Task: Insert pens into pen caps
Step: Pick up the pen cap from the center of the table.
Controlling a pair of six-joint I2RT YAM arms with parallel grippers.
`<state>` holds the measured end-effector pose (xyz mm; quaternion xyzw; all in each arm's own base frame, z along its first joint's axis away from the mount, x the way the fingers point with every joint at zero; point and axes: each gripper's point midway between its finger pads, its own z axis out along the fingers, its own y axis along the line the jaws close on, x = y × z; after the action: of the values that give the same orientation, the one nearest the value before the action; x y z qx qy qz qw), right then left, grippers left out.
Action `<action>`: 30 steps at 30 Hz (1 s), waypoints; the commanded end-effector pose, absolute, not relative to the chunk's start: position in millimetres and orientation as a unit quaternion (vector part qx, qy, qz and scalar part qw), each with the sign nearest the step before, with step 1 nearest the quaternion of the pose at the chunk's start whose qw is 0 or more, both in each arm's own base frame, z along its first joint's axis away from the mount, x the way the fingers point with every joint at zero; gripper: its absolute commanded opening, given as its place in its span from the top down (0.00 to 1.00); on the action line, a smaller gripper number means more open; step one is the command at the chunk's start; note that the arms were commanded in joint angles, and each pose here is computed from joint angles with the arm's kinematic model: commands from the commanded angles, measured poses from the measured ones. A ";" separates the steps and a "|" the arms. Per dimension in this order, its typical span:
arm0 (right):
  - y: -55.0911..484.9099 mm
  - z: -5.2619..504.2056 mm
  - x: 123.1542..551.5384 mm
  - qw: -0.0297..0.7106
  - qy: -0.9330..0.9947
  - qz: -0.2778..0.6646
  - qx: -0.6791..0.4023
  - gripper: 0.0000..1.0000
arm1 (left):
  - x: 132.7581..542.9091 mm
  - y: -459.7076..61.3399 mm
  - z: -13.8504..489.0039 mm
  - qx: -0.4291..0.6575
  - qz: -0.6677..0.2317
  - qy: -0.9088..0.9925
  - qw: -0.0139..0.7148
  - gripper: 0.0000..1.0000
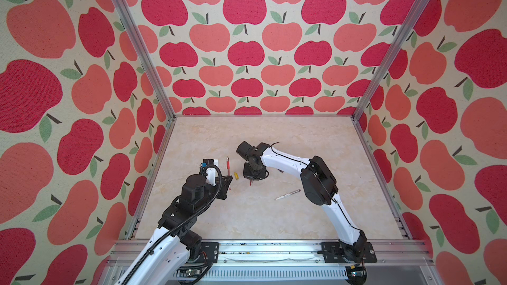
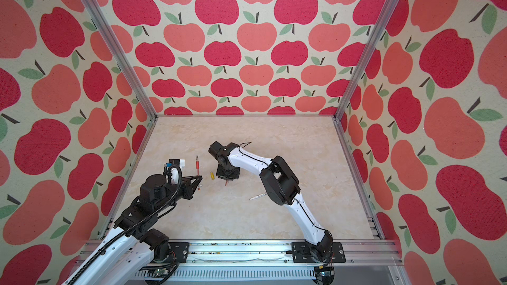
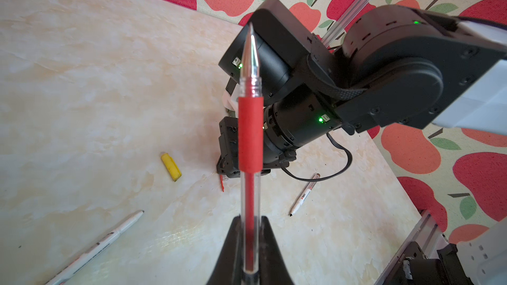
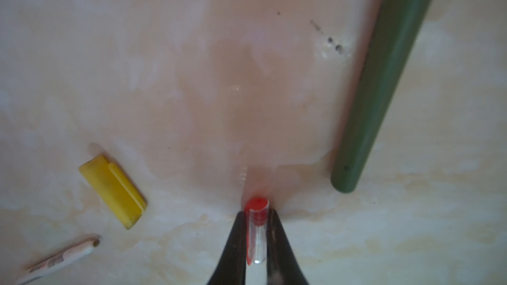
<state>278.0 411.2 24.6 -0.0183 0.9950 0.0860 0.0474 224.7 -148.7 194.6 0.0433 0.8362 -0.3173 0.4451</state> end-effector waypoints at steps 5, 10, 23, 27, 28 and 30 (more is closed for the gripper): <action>390.8 53.5 302.9 0.156 0.982 0.078 -0.066 0.95 | 228.1 -158.5 188.9 0.048 -0.334 0.840 0.425 1.00; 376.8 71.8 303.0 0.183 0.976 0.104 -0.054 0.95 | 236.3 -166.8 185.7 0.050 -0.340 0.843 0.413 1.00; 350.0 101.6 302.6 0.214 0.950 0.221 -0.059 0.95 | 238.5 -207.3 175.2 0.112 -0.369 0.845 0.370 1.00; 344.2 115.1 299.2 0.205 0.936 0.280 -0.059 0.94 | 231.3 -224.9 172.2 0.153 -0.379 0.840 0.358 1.00; 342.3 118.7 298.9 0.206 0.932 0.292 -0.056 0.94 | 230.5 -228.3 172.6 0.159 -0.381 0.837 0.359 1.00; 336.7 128.6 298.3 0.212 0.923 0.317 -0.049 0.94 | 229.7 -234.2 174.1 0.168 -0.388 0.831 0.361 1.00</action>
<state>301.3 327.9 102.2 -0.0308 0.9470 0.2488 0.2011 226.6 -219.0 148.9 0.1311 0.8601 -0.3648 0.3317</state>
